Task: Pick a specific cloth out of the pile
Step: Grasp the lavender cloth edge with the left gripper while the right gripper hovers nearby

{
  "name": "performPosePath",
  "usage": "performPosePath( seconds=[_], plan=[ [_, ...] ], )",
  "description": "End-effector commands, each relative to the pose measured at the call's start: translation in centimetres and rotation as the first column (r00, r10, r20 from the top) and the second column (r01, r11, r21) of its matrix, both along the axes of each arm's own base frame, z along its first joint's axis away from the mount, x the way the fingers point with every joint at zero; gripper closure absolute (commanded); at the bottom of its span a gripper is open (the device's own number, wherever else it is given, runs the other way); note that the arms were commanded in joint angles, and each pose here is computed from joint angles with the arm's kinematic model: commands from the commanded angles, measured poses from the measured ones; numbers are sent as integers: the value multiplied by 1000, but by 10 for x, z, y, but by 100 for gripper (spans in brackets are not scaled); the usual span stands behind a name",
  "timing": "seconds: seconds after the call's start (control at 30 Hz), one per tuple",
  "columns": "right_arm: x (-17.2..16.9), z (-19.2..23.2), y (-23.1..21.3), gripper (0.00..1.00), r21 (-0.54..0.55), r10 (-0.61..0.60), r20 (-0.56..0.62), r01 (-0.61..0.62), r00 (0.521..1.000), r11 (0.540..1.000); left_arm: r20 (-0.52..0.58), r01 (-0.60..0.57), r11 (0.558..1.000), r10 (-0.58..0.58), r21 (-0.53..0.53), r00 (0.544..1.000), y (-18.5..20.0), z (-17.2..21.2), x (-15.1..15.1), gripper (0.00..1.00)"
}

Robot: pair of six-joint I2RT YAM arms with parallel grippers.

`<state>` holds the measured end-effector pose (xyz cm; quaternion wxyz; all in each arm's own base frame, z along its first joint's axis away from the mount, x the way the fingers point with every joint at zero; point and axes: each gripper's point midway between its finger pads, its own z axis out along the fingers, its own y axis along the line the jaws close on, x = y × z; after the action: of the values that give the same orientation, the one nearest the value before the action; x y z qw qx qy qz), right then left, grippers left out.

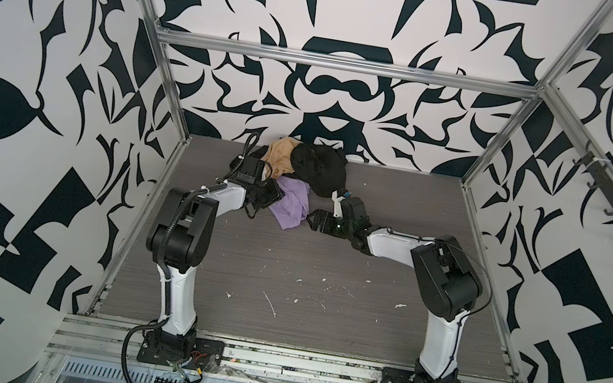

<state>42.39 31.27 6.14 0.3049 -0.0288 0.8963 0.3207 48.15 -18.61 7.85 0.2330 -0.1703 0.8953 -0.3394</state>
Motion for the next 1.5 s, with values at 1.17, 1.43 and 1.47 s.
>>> performPosePath(
  seconds=[1.17, 1.43, 1.47],
  plan=[
    [-17, 39, -20, 1, 12, -52, 62, 51, 997, 999, -75, 33, 998, -36, -45, 997, -23, -2, 9, 100],
    [-20, 49, -22, 1, 21, -55, 75, 53, 996, 998, -33, 7, 999, -8, -36, 999, -17, 27, 6, 100],
    [-20, 49, -22, 1, 21, -55, 76, 53, 996, 998, -24, 11, 999, -12, -39, 1000, -17, 31, 5, 100]
  ],
)
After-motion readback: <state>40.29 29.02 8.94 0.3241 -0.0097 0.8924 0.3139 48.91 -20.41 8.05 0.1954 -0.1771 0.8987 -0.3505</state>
